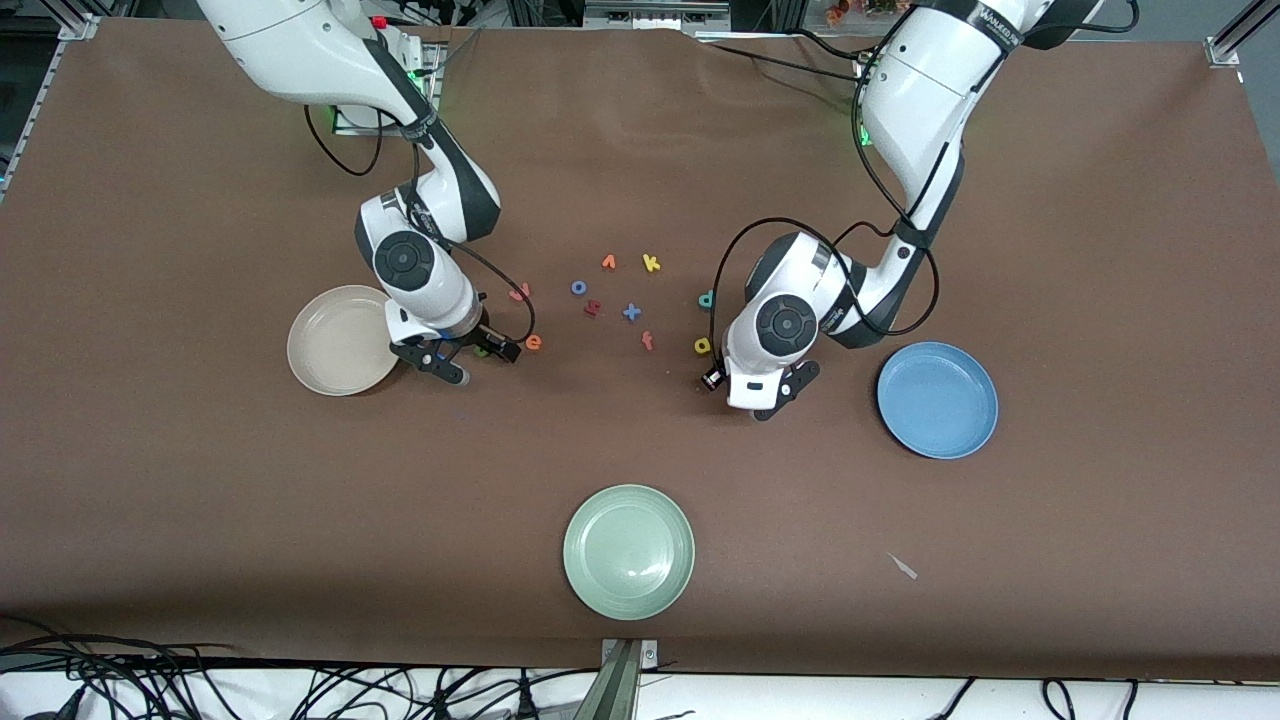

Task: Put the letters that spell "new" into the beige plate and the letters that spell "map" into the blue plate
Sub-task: 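Grasp the blue m with the left gripper while the right gripper grasps the green n, then drop the m in the blue plate while the right gripper drops n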

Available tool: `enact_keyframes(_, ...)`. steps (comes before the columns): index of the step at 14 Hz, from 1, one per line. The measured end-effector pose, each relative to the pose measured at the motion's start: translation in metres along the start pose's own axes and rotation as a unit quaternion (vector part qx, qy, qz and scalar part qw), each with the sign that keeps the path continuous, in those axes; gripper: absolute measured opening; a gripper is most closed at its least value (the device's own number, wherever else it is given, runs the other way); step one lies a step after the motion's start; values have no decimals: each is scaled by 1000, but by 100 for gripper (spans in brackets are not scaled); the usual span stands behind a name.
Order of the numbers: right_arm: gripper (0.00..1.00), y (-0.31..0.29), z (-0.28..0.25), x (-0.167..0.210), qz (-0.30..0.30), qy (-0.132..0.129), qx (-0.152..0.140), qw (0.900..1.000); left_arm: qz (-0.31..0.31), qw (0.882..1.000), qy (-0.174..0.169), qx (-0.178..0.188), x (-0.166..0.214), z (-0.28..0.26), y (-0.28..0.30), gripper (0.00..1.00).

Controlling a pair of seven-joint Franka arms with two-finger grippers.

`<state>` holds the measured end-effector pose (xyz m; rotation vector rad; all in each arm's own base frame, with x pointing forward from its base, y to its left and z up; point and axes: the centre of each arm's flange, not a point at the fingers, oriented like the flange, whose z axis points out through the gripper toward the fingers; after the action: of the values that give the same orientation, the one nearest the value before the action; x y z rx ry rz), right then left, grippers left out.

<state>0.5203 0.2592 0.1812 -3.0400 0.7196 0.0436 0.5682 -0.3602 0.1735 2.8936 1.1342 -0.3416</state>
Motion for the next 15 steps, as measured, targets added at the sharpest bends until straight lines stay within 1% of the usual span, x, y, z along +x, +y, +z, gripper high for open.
enact_keyframes(1,97,3,4,-2,0,1,1,1000,-1,1000,0,1,1,1,-1,60)
enact_keyframes(2,97,6,6,-3,1,1,1,1000,-2,1000,0,1,2,2,-1,55)
enact_keyframes(3,93,7,7,-3,1,1,0,1000,-3,1000,0,2,4,3,-2,55)
enact_keyframes(4,82,8,7,-2,3,2,1,1000,-4,1000,1,-1,4,2,-1,49)
enact_keyframes(5,82,10,6,0,5,2,1,1000,-4,1000,2,-4,5,0,-1,37)
enact_keyframes(6,78,11,6,2,6,3,2,1000,-4,1000,2,-5,5,0,0,27)
enact_keyframes(7,65,11,5,3,7,4,2,1000,-4,1000,2,-5,5,0,0,27)
enact_keyframes(8,61,12,5,4,8,4,3,1000,-5,1000,2,-5,5,0,0,27)
enact_keyframes(11,58,12,5,4,8,4,3,1000,-7,1000,4,-7,10,-4,-1,27)
enact_keyframes(12,55,12,5,3,8,3,3,1000,-7,1000,7,-6,14,-10,-1,27)
enact_keyframes(15,52,12,6,2,7,2,1,1000,24,999,19,24,40,-50,-14,27)
